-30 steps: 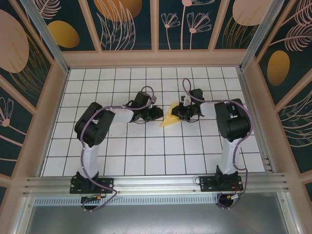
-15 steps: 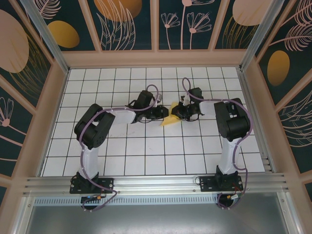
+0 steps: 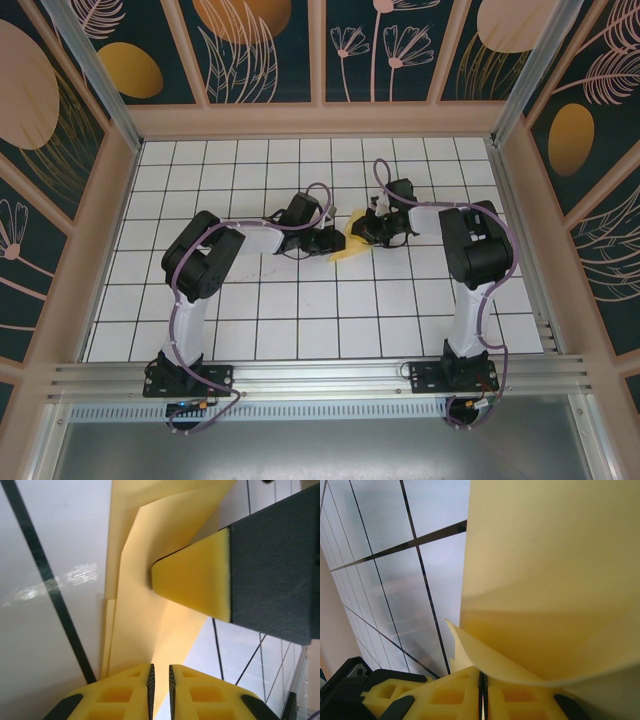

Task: Fold a paper plane with a square sheet of paper (pick it up from the middle)
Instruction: Fourth fold the wing at the center of the table.

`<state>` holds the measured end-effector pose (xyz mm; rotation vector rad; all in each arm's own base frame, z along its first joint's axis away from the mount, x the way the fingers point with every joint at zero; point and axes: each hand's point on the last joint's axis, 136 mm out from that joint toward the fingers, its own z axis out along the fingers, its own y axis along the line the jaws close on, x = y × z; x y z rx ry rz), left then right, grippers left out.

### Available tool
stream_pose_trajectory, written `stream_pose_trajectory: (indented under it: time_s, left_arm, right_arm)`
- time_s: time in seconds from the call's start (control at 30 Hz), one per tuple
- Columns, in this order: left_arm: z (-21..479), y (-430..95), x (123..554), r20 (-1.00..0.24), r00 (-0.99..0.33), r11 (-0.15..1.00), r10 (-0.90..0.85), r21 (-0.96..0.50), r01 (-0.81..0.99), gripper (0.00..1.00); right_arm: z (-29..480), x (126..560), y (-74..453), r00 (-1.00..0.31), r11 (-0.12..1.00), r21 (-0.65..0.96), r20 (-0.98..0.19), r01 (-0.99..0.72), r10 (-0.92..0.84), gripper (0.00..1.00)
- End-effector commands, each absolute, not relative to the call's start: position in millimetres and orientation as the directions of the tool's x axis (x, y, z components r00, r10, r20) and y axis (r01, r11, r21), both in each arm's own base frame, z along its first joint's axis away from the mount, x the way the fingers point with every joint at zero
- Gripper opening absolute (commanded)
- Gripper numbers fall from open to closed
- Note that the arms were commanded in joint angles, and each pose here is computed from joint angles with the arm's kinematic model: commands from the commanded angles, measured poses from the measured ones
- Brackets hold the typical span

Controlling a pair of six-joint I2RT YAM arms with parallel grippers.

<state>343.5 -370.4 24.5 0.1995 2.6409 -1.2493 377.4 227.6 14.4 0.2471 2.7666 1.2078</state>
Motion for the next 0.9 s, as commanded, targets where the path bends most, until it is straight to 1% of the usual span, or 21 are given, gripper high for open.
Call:
stream_pose_trajectory:
  time_s: [0.0,0.13,0.23,0.4,0.47,0.87]
  left_arm:
    - [2.9,-359.1,335.5,-0.208,-0.977,0.686,0.052,-0.704,0.186,0.19]
    - [-7.6,-351.5,333.2,-0.195,-0.980,0.719,0.051,-0.674,0.172,0.19]
    - [-2.6,-352.6,333.1,-0.203,-0.978,0.711,0.053,-0.679,0.180,0.19]
    - [53.4,-370.3,334.6,-0.287,-0.957,0.578,0.036,-0.775,0.254,0.19]
    - [64.4,-372.9,332.9,-0.303,-0.952,0.550,0.032,-0.790,0.270,0.19]
    - [23.1,-358.5,319.6,-0.231,-0.971,0.639,0.063,-0.738,0.217,0.16]
  right_arm:
    - [-63.2,346.8,184.9,-0.959,0.818,0.507,0.075,0.272,0.273,0.13]
    - [-64.2,345.6,184.9,-0.959,0.818,0.506,0.079,0.274,0.272,0.13]
    - [-64.3,345.9,184.7,-0.959,0.817,0.508,0.079,0.275,0.273,0.13]
    - [-63.7,345.2,185.8,-0.960,0.815,0.512,0.080,0.272,0.270,0.13]
    - [-64.2,345.0,186.2,-0.959,0.813,0.514,0.083,0.274,0.270,0.13]
    - [-66.7,343.7,186.1,-0.959,0.815,0.511,0.088,0.274,0.268,0.13]
